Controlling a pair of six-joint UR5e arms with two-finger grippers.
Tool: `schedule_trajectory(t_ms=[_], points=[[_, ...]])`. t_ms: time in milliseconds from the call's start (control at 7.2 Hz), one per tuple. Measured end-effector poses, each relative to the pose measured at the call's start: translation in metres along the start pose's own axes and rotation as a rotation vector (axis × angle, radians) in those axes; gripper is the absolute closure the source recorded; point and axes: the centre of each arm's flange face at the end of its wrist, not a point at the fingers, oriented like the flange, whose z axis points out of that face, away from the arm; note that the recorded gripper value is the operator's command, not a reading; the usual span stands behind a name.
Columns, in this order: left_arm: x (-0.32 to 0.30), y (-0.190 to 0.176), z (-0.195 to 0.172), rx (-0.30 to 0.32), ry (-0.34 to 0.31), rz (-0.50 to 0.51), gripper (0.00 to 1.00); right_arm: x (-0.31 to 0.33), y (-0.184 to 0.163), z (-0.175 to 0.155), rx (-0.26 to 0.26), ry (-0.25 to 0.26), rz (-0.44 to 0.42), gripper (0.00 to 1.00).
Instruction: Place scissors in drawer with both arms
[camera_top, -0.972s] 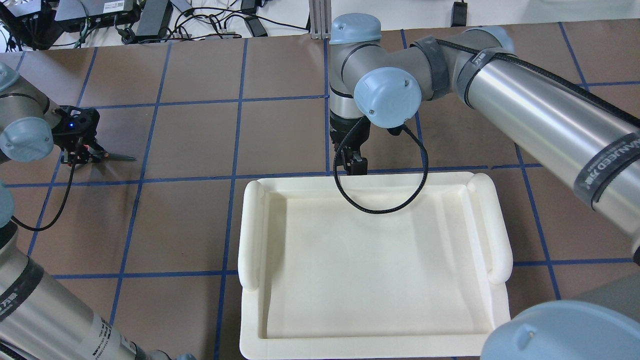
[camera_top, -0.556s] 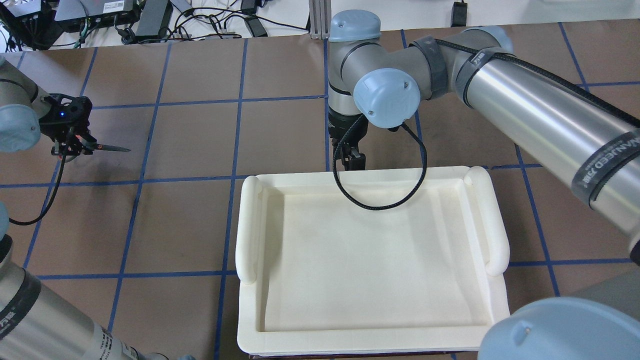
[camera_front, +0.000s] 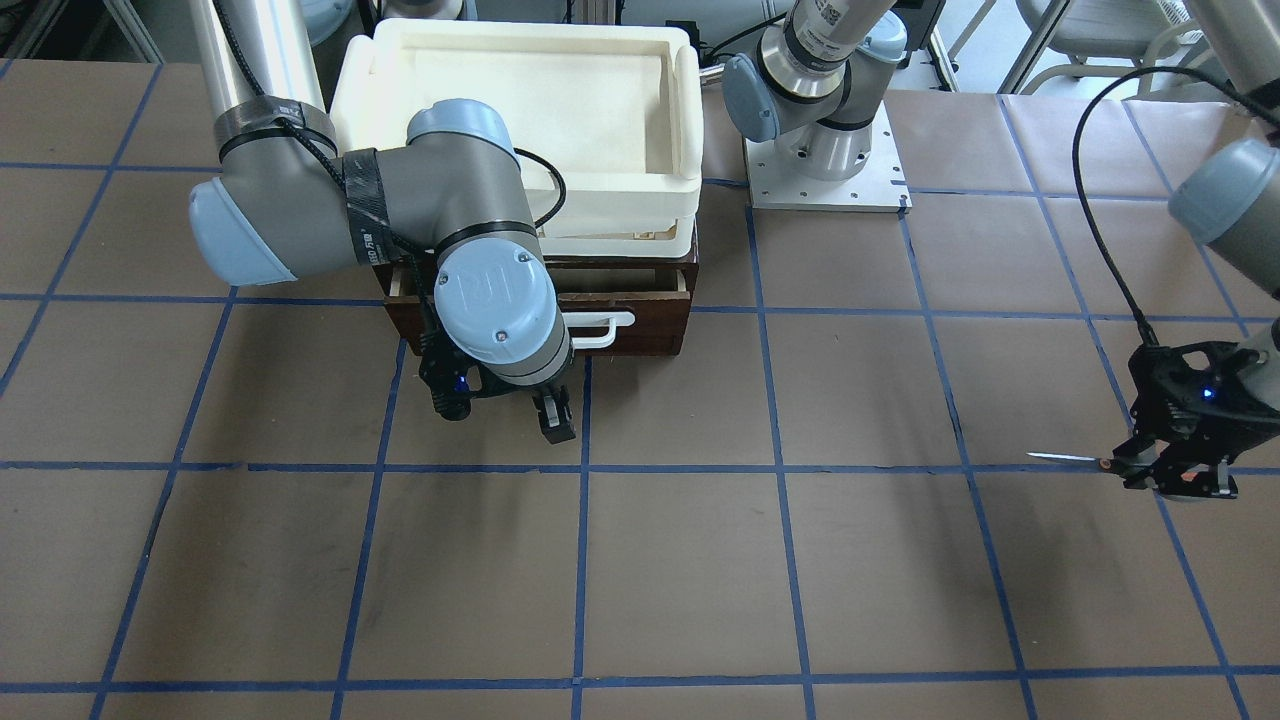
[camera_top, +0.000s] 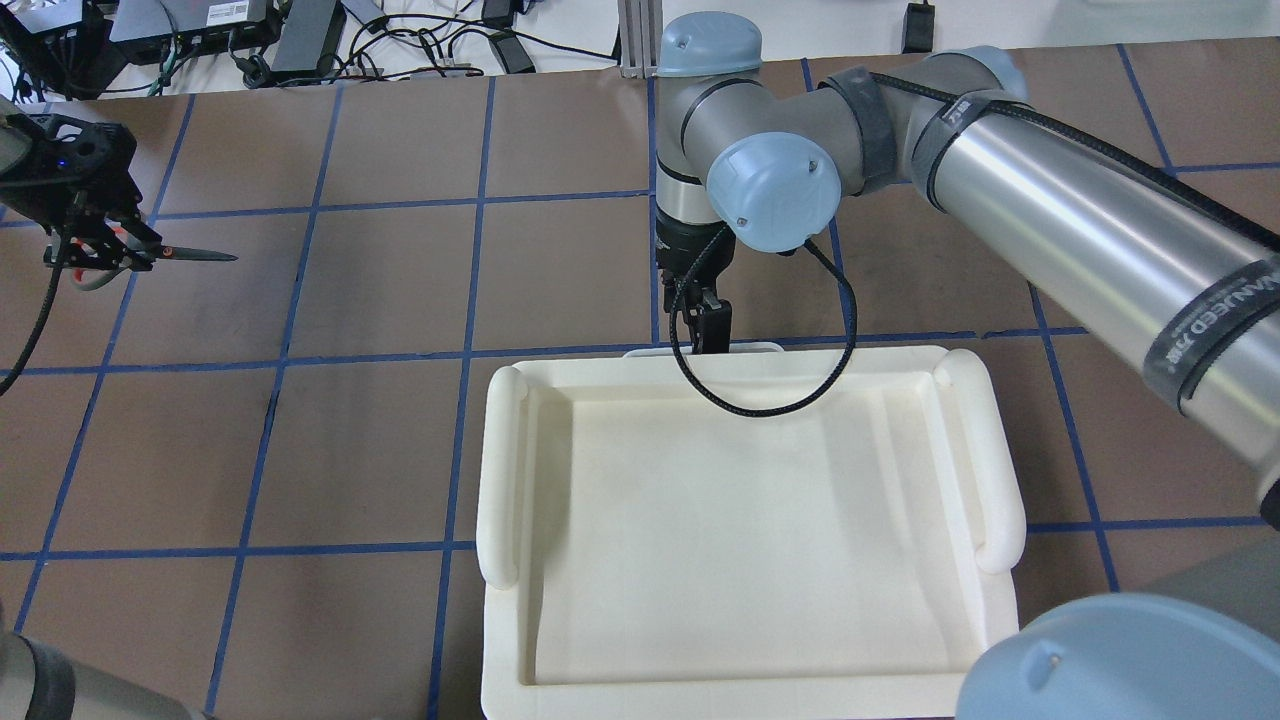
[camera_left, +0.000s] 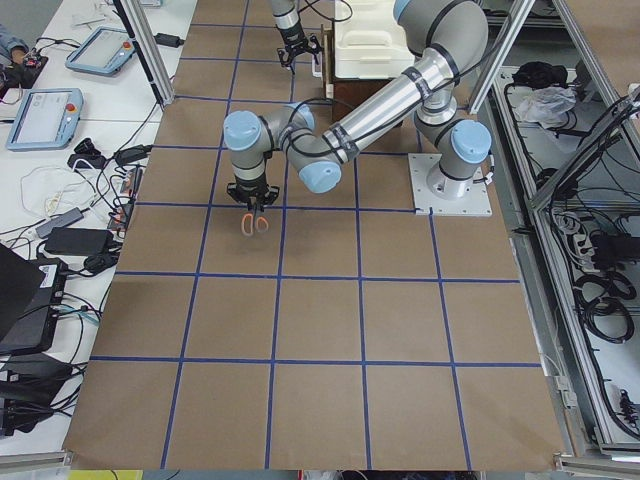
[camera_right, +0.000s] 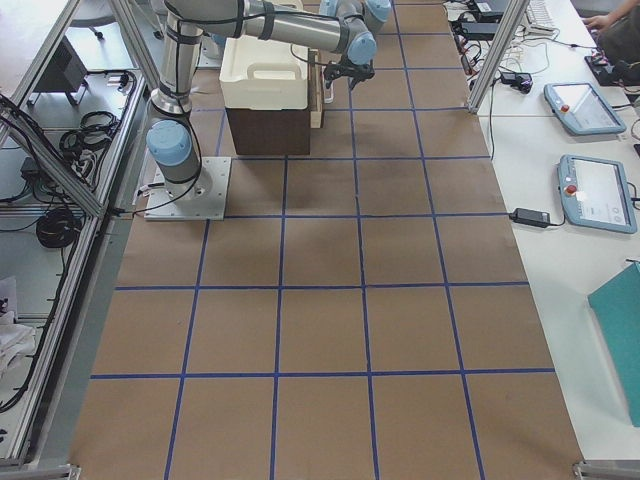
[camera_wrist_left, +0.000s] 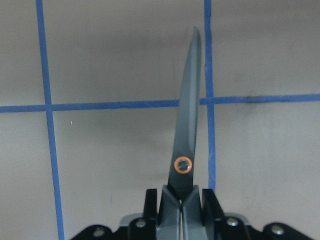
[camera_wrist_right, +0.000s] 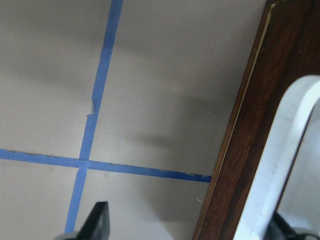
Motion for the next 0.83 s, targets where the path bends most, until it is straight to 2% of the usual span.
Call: schedule_trajectory(t_ms=[417, 833], points=[[0.029, -0.086, -0.077, 0.012, -0.025, -0.096, 0.97, -0.003, -0.001, -0.001, 0.003, -0.017, -0.03, 0.0], [0.054, -0.201, -0.112, 0.02, 0.009, -0.161, 0.97, -0.017, -0.002, -0.001, 0.006, -0.028, -0.041, 0.0]])
